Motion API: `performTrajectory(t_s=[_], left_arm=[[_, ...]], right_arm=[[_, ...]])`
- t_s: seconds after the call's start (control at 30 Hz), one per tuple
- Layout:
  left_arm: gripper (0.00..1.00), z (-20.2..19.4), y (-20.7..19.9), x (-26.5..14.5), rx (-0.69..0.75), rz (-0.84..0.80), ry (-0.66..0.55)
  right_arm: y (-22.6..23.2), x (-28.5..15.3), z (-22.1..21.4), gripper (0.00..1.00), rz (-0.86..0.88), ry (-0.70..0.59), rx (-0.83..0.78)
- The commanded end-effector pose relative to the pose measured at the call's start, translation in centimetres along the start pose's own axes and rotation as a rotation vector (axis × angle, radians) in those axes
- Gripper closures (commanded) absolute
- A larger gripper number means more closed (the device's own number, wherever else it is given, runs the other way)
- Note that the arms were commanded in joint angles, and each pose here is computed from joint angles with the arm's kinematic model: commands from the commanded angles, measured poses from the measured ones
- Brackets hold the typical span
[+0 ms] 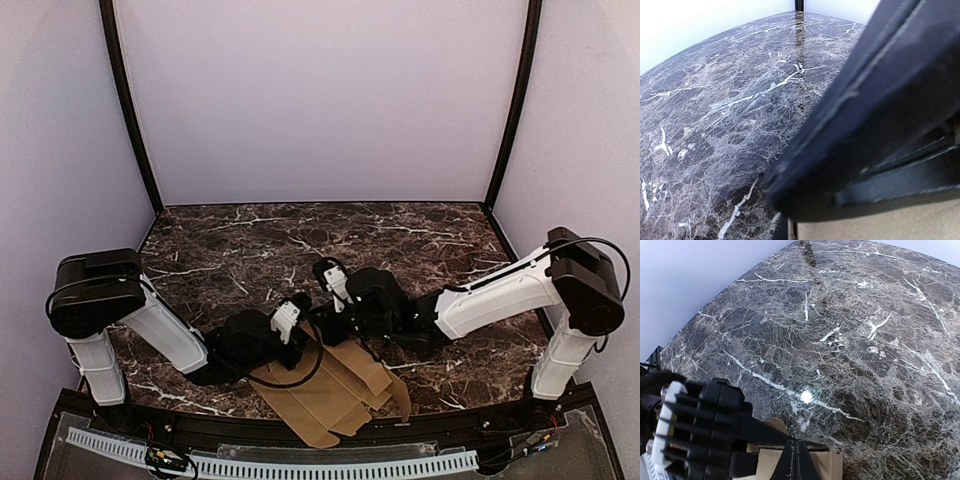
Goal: Fold the paper box
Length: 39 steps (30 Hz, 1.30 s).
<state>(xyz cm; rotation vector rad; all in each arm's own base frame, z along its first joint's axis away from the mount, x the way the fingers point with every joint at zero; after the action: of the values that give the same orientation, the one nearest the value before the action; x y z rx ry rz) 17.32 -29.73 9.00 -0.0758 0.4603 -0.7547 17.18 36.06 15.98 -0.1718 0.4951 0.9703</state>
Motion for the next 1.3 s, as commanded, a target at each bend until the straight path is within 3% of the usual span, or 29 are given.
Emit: performTrajectory(t_s=[0.0, 0.27, 0.63, 0.77, 0.93, 1.27], left_arm=[[0.99, 0.1, 0.6, -0.1, -0.026, 0.060, -0.013], [0.99, 0.0, 1.4, -0.8, -0.043, 0.153, -0.028], [0.99, -0.3, 1.6, -0.5, -0.054, 0.188, -0.007], [0.91, -0.4, 1.7, -0.4, -0.061, 0.206, -0.005], [0.99, -0.2, 1.8, -0.3, -0.071, 0.241, -0.008], [0.99, 0.7, 2.9, -1.5, -0.067, 0.395, -0.052]], right_arm=[[-0.2, -1.6, -0.2, 0.97, -0.031, 0.027, 0.002], [0.7, -3.1, 0.6, 0.98, 0.010, -0.003, 0.000], [0.6, -1.0, -3.0, 1.00, -0.016, 0.103, 0.018], [0.7, -1.3, -2.5, 1.00, -0.021, 0.095, 0.014], [0.5, -2.7, -0.9, 1.00, -0.042, 0.053, -0.001], [-1.0, -8.0, 0.8, 0.79, -0.147, 0.005, -0.047]])
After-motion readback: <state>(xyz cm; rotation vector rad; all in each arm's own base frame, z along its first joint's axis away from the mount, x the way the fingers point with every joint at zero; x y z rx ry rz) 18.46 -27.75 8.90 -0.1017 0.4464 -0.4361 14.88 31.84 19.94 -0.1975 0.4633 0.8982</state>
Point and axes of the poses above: each gripper's point midway between its finger pads, its own x axis out along the fingers, its own y axis along the line the jaws close on, z = x × y, the point moved 10 cm from there along -x, back along the fingers, and after that the axes turned 15 degrees about -x, right-handed, at the moved point
